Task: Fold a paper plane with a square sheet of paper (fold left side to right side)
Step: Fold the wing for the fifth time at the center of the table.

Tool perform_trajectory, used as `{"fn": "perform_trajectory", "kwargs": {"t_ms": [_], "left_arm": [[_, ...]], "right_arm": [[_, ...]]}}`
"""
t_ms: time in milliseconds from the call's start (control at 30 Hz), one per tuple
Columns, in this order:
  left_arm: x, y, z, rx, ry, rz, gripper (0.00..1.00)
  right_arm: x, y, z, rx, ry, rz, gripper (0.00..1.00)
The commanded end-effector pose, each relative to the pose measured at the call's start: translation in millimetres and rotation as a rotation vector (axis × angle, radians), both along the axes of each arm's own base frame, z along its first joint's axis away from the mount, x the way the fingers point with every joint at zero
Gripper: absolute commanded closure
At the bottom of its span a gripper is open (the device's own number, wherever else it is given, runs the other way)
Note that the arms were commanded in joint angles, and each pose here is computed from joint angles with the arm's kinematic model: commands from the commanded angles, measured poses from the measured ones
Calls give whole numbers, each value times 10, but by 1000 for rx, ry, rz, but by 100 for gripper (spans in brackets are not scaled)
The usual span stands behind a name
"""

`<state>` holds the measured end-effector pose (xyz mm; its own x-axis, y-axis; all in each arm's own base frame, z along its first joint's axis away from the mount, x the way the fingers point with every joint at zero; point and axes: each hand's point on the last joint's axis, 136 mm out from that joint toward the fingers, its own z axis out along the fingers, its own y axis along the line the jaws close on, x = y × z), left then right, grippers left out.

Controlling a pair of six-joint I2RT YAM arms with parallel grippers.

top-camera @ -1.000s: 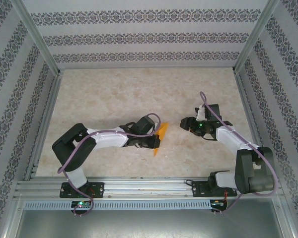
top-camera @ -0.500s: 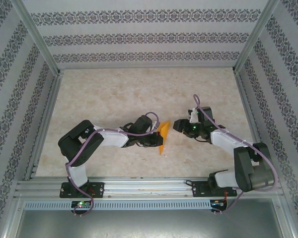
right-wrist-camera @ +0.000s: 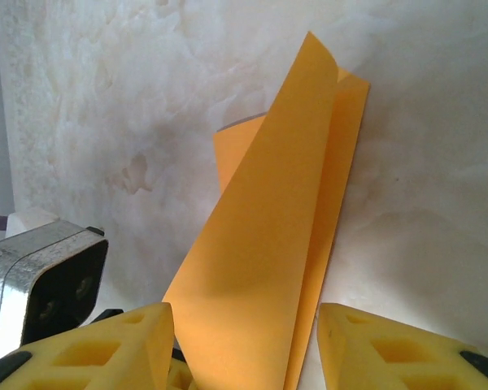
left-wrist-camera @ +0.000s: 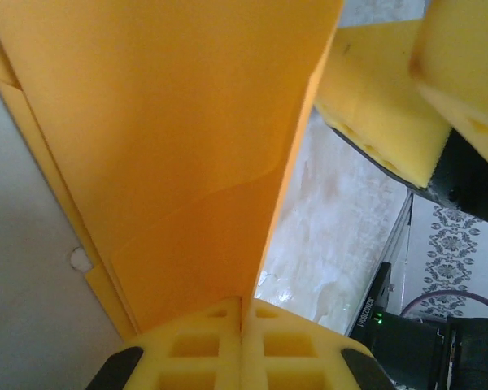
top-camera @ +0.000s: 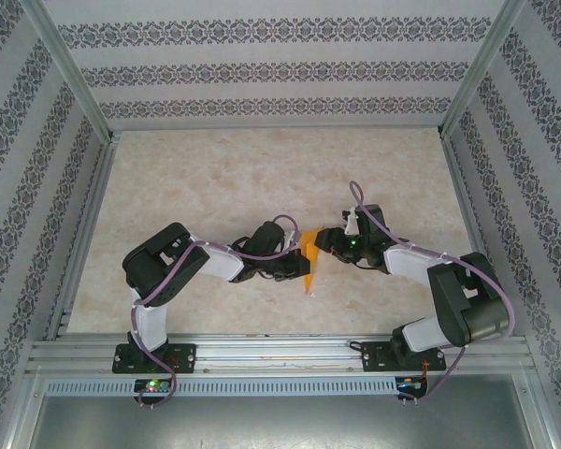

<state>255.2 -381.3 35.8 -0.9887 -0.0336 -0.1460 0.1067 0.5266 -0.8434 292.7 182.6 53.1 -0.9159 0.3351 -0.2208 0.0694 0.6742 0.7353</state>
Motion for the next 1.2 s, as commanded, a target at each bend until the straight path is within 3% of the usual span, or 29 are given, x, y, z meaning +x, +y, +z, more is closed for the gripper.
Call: {"fn": "perform_trajectory", "kwargs": {"t_ms": [0, 933, 1167], "left_arm": [[100, 2, 77, -54, -8, 21, 100], [124, -6, 20, -89, 10, 44, 100], [127, 10, 22, -95, 9, 53, 92]], "right_arm": [[56, 29, -19, -8, -12, -11, 50], [102, 187, -150, -16, 20, 12, 55], [28, 136, -336, -79, 90, 5, 59]]}}
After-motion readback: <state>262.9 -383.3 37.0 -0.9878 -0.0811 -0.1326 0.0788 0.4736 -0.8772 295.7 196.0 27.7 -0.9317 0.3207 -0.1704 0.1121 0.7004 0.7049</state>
